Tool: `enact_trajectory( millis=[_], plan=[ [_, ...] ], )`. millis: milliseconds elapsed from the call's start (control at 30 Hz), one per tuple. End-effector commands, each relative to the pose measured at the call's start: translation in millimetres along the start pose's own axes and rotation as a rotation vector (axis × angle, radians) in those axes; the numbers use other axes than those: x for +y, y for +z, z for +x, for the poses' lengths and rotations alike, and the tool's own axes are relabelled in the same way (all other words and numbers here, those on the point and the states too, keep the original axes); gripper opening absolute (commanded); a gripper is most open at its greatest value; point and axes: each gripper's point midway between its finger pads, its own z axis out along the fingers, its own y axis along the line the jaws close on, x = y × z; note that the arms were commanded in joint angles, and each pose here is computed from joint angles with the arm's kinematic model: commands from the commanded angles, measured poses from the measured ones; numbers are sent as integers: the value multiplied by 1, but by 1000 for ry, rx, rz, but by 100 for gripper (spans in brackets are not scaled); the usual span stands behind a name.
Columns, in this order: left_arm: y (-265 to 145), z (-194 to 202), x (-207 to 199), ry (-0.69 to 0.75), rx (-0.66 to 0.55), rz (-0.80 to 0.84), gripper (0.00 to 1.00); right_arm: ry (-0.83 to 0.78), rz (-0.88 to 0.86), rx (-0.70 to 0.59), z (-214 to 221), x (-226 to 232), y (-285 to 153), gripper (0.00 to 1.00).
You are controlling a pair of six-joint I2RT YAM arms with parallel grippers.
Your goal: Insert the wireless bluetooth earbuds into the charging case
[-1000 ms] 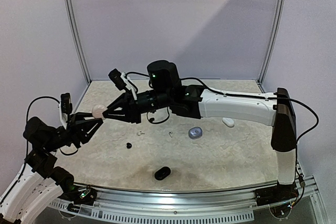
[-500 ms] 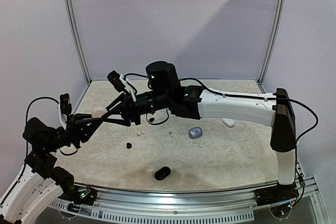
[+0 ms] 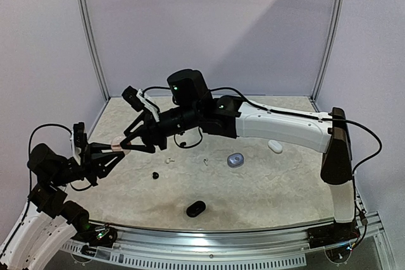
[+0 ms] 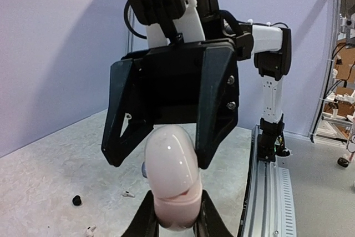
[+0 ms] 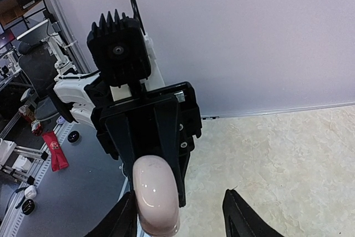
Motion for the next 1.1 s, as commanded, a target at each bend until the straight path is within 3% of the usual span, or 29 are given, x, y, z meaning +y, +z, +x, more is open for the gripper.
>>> enact_trajectory(
  millis=[0, 233, 600, 933, 1067],
  plan=[
    [-3, 4, -14, 45, 19, 67, 0, 13, 87, 26, 9, -26, 5, 52],
    [-4, 6, -18, 50, 20, 86, 0, 55, 100, 49, 13, -37, 11, 45],
    [-4, -1, -7, 19, -6, 17, 0, 63, 59, 64, 15, -30, 10, 48],
    [-2, -1, 20, -60, -11, -115, 0, 35, -18, -42, -37, -12, -17, 56],
    [-2, 0, 24, -70, -7, -130, 0, 41, 73, -111, -66, -23, -40, 58]
  ],
)
